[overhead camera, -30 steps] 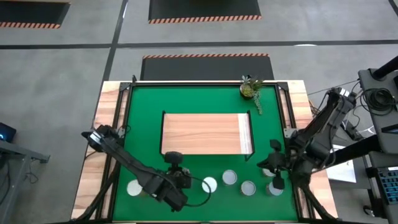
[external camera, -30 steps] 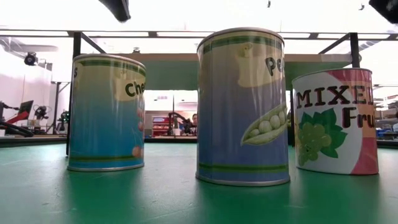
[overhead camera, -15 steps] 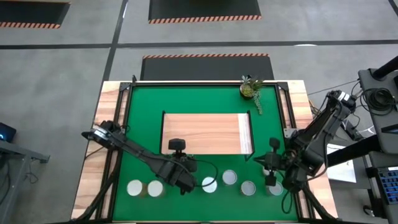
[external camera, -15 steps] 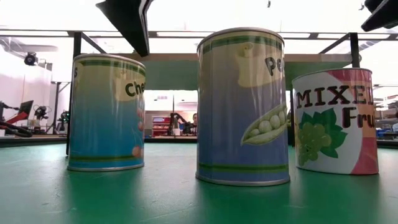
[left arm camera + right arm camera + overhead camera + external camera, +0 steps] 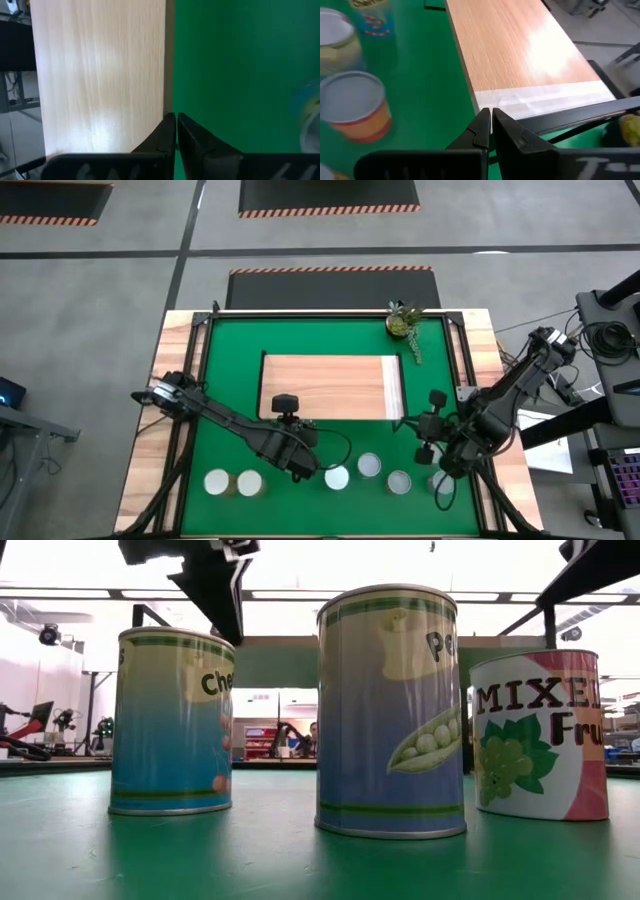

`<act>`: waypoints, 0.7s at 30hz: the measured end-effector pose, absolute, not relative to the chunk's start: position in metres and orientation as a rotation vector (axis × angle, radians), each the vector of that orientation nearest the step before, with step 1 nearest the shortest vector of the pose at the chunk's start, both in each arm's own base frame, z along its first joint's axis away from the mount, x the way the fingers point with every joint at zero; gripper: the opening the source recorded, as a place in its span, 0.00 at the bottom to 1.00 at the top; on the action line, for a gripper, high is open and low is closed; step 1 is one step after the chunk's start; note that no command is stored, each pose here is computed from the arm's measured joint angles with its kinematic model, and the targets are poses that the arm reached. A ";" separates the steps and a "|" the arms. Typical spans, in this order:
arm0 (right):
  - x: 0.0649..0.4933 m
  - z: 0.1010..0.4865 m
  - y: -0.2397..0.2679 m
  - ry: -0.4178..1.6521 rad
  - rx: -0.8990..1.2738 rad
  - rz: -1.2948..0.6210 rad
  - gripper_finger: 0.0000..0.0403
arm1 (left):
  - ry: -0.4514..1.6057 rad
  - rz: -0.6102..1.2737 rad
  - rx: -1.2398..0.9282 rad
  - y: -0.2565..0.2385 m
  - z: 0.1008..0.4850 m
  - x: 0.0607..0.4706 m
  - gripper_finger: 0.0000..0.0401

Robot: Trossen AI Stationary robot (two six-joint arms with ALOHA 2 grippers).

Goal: Pick and place cans onto a shelf
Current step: Adjust the shelf, then put the canned cherries on the shelf

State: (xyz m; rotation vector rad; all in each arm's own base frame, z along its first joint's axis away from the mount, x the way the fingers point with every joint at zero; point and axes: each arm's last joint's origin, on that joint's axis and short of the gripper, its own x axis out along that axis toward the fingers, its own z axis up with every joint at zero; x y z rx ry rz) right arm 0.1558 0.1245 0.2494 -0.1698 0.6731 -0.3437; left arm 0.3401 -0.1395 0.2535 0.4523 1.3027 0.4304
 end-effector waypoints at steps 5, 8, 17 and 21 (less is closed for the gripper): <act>0.159 0.249 0.118 0.696 -0.202 -0.373 0.02 | 1.321 0.446 0.451 -0.133 0.250 0.341 0.00; 0.159 0.249 0.117 0.698 -0.201 -0.377 0.02 | 1.320 0.446 0.449 -0.133 0.250 0.341 0.00; 0.150 0.262 0.133 0.621 -0.179 -0.247 0.02 | 1.247 0.287 0.148 -0.164 0.292 0.344 0.00; 0.148 0.269 0.145 0.523 -0.220 -0.201 0.02 | 1.221 0.225 -0.014 -0.179 0.311 0.341 0.00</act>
